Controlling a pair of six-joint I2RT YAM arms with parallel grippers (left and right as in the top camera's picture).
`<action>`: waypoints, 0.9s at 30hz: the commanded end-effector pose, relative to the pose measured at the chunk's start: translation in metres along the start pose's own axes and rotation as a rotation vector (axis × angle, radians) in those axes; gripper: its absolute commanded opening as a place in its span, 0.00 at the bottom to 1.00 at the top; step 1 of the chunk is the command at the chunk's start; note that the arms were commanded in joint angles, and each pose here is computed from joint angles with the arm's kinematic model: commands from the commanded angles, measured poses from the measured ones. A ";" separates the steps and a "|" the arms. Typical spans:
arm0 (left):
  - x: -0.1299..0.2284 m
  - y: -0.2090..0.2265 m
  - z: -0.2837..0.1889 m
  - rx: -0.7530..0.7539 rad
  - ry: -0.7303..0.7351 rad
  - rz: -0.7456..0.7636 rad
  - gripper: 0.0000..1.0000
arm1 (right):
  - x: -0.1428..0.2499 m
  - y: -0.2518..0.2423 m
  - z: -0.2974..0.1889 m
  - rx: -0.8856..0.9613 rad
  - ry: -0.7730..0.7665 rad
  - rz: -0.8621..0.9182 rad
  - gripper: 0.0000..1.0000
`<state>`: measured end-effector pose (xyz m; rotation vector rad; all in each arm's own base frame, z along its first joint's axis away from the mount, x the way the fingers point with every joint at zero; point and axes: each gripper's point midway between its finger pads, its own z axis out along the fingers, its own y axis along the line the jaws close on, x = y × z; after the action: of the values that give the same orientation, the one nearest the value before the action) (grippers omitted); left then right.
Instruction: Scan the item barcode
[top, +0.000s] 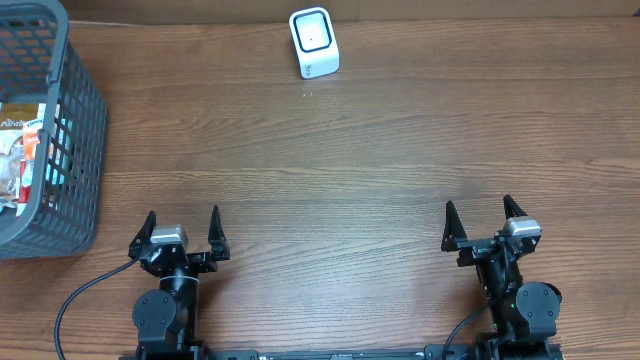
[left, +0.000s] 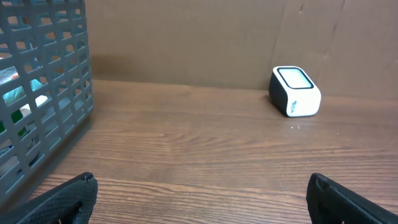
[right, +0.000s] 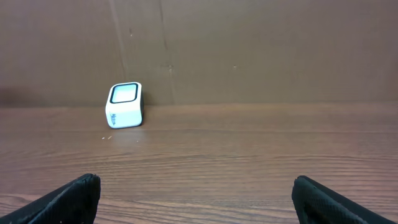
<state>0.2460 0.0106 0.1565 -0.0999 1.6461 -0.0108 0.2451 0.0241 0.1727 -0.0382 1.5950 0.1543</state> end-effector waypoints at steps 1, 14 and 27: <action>0.001 -0.003 0.000 0.015 -0.002 0.020 1.00 | 0.002 -0.002 0.000 0.010 -0.003 -0.004 1.00; -0.001 -0.019 -0.001 0.106 -0.006 -0.003 1.00 | 0.002 -0.002 0.000 0.010 -0.003 -0.004 1.00; -0.023 -0.026 -0.003 0.144 -0.092 0.000 0.99 | 0.002 -0.002 0.000 0.011 -0.003 -0.004 1.00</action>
<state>0.2470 0.0016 0.1720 -0.0576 1.5855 -0.0555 0.2451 0.0241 0.1727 -0.0382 1.5950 0.1543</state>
